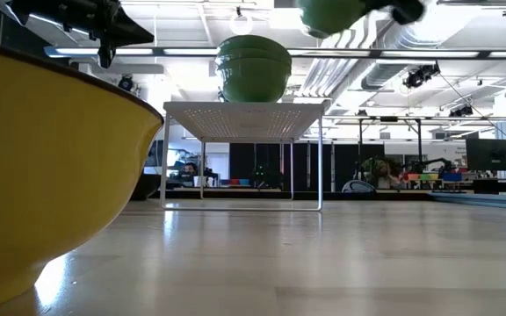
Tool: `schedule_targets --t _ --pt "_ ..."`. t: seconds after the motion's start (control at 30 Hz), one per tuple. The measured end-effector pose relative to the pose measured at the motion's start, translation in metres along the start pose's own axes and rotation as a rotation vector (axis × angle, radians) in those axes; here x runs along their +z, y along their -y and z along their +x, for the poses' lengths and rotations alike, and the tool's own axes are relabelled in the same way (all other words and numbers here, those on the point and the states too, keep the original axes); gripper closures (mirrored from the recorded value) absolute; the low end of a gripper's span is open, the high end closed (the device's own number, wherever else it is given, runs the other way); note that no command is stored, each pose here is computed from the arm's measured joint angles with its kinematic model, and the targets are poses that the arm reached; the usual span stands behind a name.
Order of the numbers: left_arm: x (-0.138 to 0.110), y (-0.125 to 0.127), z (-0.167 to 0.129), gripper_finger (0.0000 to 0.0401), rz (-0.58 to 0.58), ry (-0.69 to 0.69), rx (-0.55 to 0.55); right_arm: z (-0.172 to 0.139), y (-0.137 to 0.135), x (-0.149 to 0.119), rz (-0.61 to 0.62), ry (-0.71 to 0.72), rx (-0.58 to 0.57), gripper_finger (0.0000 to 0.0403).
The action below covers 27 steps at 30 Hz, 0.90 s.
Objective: Pick & Place Mini bowls
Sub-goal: Stack the red patterned bowl on top of the red patterned bowl on the shelf
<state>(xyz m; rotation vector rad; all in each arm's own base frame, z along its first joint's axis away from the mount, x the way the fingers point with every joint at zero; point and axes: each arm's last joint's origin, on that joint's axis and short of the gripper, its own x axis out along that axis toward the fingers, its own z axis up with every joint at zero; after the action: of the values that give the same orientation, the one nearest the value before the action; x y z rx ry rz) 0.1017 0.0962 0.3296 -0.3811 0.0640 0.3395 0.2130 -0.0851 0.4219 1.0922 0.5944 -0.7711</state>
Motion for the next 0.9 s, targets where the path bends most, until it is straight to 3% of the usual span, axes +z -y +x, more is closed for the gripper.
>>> schedule_targets --t 0.17,0.37,0.57,0.9 --pt "0.000 0.000 0.000 0.0401 0.023 0.000 0.001 0.034 -0.047 0.002 -0.077 -0.101 0.033 0.0395" --pt "0.000 0.000 0.000 0.0401 0.023 -0.003 -0.009 0.084 -0.078 0.000 -0.161 -0.234 0.036 0.0395" --pt "0.000 0.000 0.000 0.0401 0.023 -0.003 -0.009 0.113 -0.082 0.001 -0.193 -0.276 0.006 0.0394" --pt "0.000 0.000 0.000 0.0401 0.023 -0.003 -0.006 0.122 -0.076 0.005 -0.203 -0.251 -0.028 0.0393"
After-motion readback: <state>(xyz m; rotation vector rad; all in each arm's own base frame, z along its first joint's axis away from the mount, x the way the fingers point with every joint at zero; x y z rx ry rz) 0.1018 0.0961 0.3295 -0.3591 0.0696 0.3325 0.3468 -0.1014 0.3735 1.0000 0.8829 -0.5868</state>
